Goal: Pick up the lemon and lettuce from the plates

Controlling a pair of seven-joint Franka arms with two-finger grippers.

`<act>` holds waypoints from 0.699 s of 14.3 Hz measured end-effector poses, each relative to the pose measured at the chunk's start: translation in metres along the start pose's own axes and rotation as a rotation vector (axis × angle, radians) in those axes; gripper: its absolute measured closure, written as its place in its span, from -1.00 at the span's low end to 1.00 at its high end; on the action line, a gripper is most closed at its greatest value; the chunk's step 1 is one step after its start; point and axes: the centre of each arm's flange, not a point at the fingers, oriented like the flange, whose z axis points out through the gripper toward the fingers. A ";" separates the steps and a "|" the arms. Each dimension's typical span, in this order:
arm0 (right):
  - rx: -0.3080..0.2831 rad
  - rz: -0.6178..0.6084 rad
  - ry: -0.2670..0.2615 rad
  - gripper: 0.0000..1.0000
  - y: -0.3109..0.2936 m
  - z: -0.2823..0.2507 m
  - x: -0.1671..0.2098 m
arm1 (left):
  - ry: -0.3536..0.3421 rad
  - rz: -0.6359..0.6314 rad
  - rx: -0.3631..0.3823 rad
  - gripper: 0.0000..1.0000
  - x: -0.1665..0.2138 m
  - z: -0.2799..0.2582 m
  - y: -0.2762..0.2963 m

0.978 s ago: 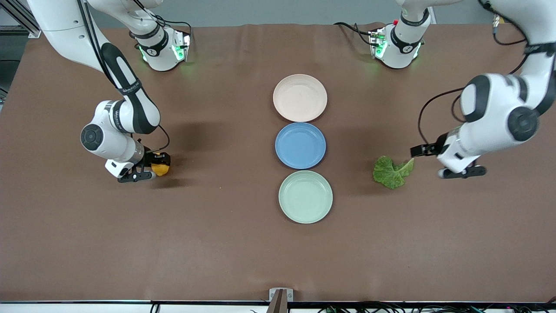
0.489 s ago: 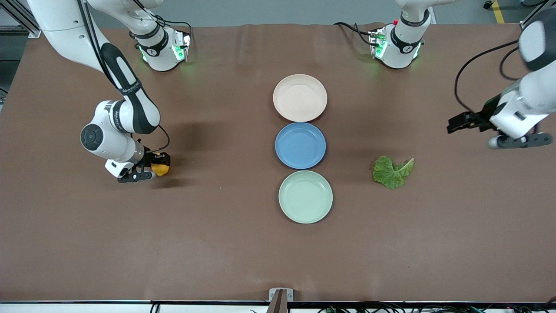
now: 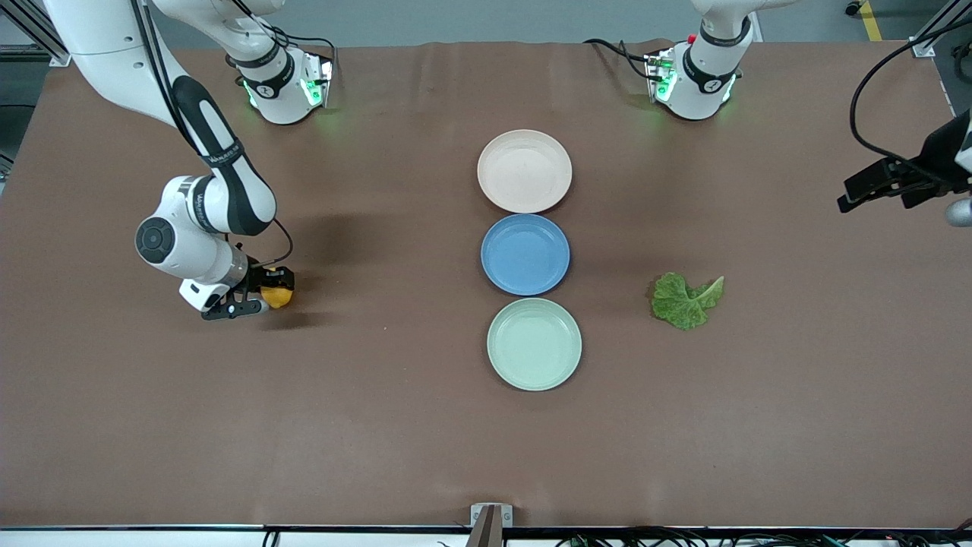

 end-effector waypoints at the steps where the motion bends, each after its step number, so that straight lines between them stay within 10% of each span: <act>1: 0.000 0.000 0.000 -0.26 0.000 0.000 0.000 | 0.006 0.000 0.000 -1.00 0.000 -0.004 0.000; 7: 0.004 -0.005 0.012 -1.00 -0.002 -0.013 0.011 | 0.009 0.001 0.020 -1.00 0.001 -0.005 -0.002; 10: 0.032 -0.015 -0.040 -1.00 -0.005 -0.054 0.031 | 0.020 0.003 0.036 -1.00 0.002 -0.009 -0.002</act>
